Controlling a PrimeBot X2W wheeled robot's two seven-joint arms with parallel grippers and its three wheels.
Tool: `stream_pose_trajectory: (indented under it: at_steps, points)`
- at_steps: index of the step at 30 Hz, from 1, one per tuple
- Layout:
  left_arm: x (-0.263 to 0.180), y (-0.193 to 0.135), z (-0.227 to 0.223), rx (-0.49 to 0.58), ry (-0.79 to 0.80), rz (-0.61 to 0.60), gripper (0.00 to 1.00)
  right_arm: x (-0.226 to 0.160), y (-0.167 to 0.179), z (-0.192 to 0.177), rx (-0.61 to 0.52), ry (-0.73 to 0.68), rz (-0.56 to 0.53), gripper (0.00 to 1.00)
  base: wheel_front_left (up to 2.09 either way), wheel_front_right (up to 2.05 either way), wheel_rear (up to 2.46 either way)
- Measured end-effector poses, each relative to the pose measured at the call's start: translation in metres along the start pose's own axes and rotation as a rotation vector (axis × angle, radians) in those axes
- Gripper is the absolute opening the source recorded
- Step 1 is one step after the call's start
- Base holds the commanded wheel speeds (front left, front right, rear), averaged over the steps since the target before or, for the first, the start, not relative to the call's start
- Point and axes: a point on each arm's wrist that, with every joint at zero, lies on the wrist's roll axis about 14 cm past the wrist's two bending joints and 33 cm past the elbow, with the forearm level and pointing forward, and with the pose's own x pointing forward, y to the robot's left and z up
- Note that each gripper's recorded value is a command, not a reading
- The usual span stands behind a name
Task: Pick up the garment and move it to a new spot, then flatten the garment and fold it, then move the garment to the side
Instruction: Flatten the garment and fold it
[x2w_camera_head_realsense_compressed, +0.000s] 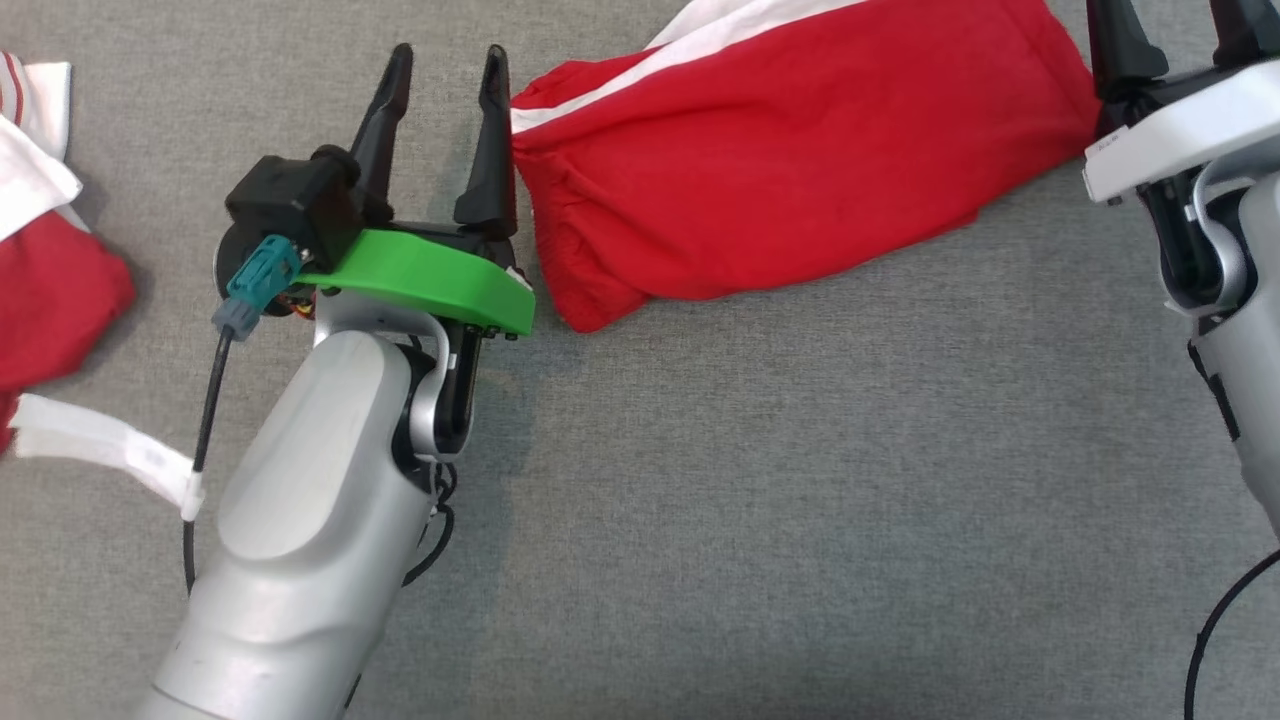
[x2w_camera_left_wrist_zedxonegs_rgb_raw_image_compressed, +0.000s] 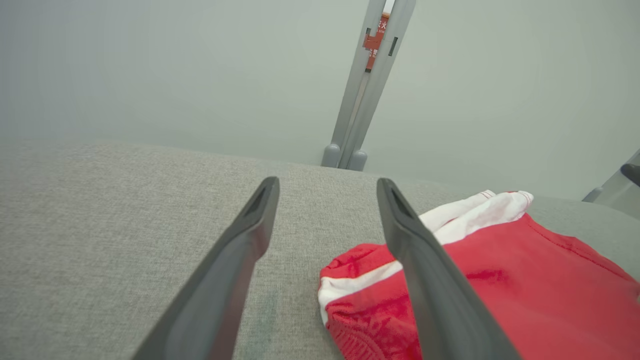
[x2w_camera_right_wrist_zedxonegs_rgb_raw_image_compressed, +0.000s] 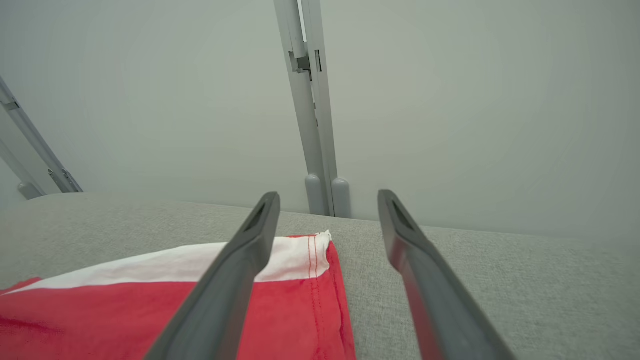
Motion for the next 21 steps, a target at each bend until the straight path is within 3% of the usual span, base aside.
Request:
stream_pose_trajectory:
  at_steps: [7, 21]
  points:
    - [-0.012, 0.002, 0.037, 0.163, -0.121, 0.022, 1.00, -0.047, 0.004, 0.022, -0.021, -0.071, -0.043, 1.00, 0.00, 0.00, 0.00]
    - [-0.062, 0.010, 0.014, 0.207, -0.049, 0.085, 1.00, -0.147, 0.001, 0.040, -0.049, -0.081, -0.162, 1.00, 0.00, 0.00, 0.00]
